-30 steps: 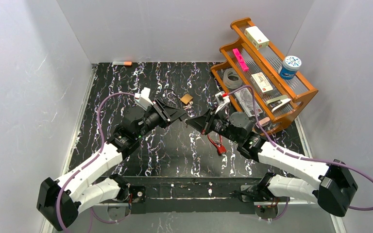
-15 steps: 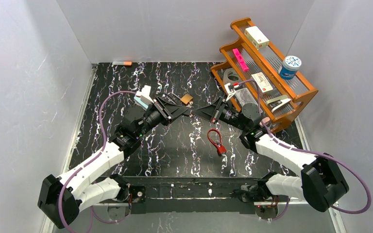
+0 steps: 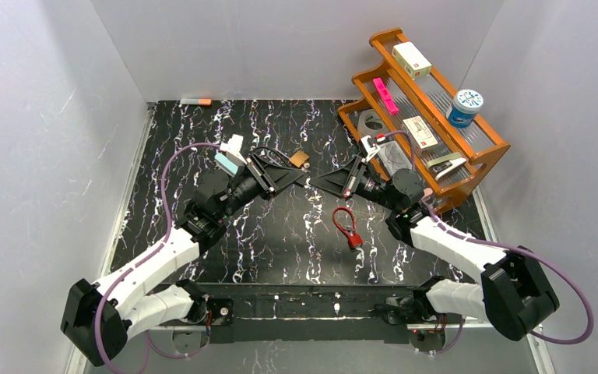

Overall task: Unlock with the key
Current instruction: Unlock the lock.

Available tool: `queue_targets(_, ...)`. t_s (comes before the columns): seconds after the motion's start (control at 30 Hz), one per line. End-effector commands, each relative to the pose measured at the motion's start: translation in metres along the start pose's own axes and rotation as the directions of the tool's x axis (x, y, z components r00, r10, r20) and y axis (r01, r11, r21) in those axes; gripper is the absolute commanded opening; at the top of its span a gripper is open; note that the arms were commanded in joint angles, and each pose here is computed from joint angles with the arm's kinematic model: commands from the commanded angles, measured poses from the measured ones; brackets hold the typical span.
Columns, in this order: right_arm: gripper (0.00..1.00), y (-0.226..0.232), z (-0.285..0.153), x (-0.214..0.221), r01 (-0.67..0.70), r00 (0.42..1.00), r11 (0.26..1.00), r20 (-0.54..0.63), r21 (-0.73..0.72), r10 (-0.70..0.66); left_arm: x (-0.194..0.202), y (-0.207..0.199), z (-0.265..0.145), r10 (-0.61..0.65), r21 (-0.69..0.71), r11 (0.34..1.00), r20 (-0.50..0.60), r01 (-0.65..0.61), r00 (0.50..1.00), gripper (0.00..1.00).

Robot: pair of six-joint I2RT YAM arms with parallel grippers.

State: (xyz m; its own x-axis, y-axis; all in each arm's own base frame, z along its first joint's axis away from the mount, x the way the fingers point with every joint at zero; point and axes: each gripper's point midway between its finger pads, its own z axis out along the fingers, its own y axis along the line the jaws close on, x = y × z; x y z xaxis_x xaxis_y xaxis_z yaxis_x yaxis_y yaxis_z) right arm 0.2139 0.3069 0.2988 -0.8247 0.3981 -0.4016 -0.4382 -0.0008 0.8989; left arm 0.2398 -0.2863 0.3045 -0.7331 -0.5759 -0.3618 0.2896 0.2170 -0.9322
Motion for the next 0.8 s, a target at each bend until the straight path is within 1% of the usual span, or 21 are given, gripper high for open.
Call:
queue_targets(0.0,0.01,0.055,0.006,-0.012,-0.05,0.998,0.98,0.035,-0.195,0.058,0.038,0.004,-0.007,0.002,0.042,0.999,-0.145,0.004,0.989,0.0)
queue_targets(0.17,0.01,0.058,0.011,-0.012,-0.095,0.994,0.978,0.029,-0.186,0.102,0.038,0.012,-0.006,0.042,0.044,0.998,-0.122,-0.037,0.992,0.0)
queue_targets(0.23,0.01,0.059,0.017,-0.011,-0.08,0.996,0.981,0.017,-0.178,0.084,0.038,0.011,-0.004,0.054,0.054,0.997,-0.118,-0.048,0.992,0.0)
queue_targets(0.27,0.01,0.06,0.019,-0.009,-0.052,0.998,0.983,0.017,-0.177,0.056,0.039,0.012,-0.003,0.051,0.049,0.998,-0.118,-0.046,0.992,0.0)
queue_targets(0.3,0.01,0.063,0.022,-0.008,0.012,1.0,0.983,0.022,-0.184,-0.008,0.04,0.013,-0.001,0.038,0.042,0.999,-0.12,-0.033,0.992,0.0)
queue_targets(0.33,0.01,0.066,0.027,-0.004,0.074,0.997,0.984,0.026,-0.165,-0.071,0.041,0.013,0.0,0.021,0.04,0.999,-0.122,-0.017,0.992,0.0)
queue_targets(0.37,0.01,0.06,0.032,-0.002,0.168,0.986,0.979,0.035,-0.114,-0.165,0.042,0.012,0.0,0.005,0.041,0.999,-0.122,0.0,0.993,0.0)
queue_targets(0.4,0.01,0.058,0.035,-0.001,0.207,0.978,0.975,0.037,-0.076,-0.205,0.043,0.009,0.0,-0.005,0.047,0.999,-0.121,0.011,0.993,0.0)
queue_targets(0.43,0.01,0.055,0.036,0.0,0.212,0.977,0.976,0.035,-0.051,-0.21,0.043,0.007,0.0,-0.008,0.053,0.998,-0.119,0.015,0.993,0.0)
queue_targets(0.5,0.01,0.056,0.037,0.0,0.185,0.982,0.98,0.045,-0.073,-0.182,0.044,0.002,-0.001,-0.014,0.066,0.998,-0.115,0.022,0.993,0.0)
queue_targets(0.6,0.01,0.05,0.039,0.003,0.072,0.997,0.994,0.036,-0.085,-0.069,0.043,-0.003,-0.004,-0.013,0.086,0.996,-0.102,0.022,0.995,0.0)
queue_targets(0.7,0.01,0.056,0.034,0.002,-0.03,0.998,0.99,0.059,-0.141,0.038,0.038,-0.004,-0.008,-0.021,0.09,0.996,-0.071,0.027,0.997,0.0)
queue_targets(0.77,0.01,0.061,0.03,-0.003,-0.034,0.995,0.99,0.089,-0.135,0.046,0.036,-0.004,-0.012,-0.035,0.088,0.995,-0.05,0.039,0.998,0.0)
